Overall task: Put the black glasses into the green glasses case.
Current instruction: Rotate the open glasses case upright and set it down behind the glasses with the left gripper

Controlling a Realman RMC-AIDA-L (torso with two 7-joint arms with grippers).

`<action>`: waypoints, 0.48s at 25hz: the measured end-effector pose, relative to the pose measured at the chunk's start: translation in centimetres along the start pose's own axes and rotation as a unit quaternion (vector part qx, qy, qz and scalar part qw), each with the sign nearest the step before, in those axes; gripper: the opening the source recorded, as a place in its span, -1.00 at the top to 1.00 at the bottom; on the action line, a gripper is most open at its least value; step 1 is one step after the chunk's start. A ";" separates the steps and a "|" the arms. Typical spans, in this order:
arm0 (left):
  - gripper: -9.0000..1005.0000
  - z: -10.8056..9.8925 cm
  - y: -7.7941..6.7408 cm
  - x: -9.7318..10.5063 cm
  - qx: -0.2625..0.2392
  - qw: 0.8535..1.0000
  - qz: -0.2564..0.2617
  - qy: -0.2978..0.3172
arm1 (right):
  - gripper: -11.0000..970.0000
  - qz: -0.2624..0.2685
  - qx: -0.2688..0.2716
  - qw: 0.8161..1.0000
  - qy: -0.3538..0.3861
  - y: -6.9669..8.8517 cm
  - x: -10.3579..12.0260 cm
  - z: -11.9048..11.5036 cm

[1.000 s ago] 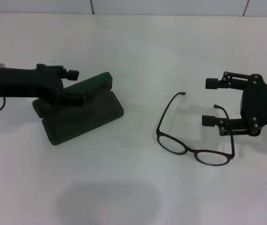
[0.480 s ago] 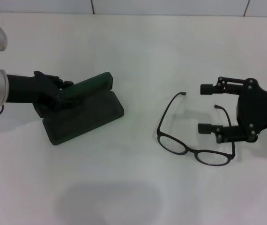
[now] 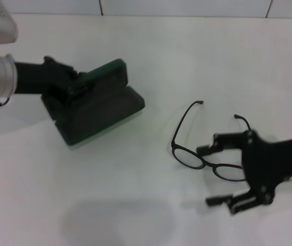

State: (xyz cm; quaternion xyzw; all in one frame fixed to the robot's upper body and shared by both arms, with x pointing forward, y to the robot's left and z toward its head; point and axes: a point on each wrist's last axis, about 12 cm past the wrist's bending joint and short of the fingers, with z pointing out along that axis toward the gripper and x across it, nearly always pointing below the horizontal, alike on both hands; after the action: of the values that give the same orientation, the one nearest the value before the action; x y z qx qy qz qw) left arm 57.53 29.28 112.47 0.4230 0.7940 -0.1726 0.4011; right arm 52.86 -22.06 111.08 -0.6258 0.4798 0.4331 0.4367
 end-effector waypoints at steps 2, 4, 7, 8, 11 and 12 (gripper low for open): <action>0.56 0.3 0.0 -1.2 0.002 0.999 0.042 -0.009 | -0.62 -0.001 -0.016 1.000 0.005 0.4 0.2 0.9; 0.61 0.9 0.1 -2.7 0.009 0.996 0.089 -0.026 | -0.62 0.001 -0.028 1.000 0.013 0.9 0.6 1.7; 0.59 2.3 -0.1 -4.6 0.029 0.987 0.154 -0.043 | -0.62 0.007 -0.035 0.999 0.022 1.5 1.1 2.1; 0.59 2.9 -0.3 -5.1 0.038 0.984 0.169 -0.043 | -0.62 0.011 -0.036 0.999 0.022 1.7 1.2 2.1; 0.57 4.3 -0.4 -5.7 0.062 0.978 0.197 -0.024 | -0.62 0.018 -0.031 0.999 0.020 2.4 1.6 1.8; 0.56 4.4 -0.4 -5.7 0.065 0.977 0.201 -0.019 | -0.62 0.021 -0.027 0.999 0.019 2.6 1.8 1.7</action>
State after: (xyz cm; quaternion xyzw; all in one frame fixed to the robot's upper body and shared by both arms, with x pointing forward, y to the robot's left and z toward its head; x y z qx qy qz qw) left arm 61.19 23.28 114.15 0.5956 0.6724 -0.1480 0.4138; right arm 50.37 -21.24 108.57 -0.6351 0.4895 0.4431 0.4010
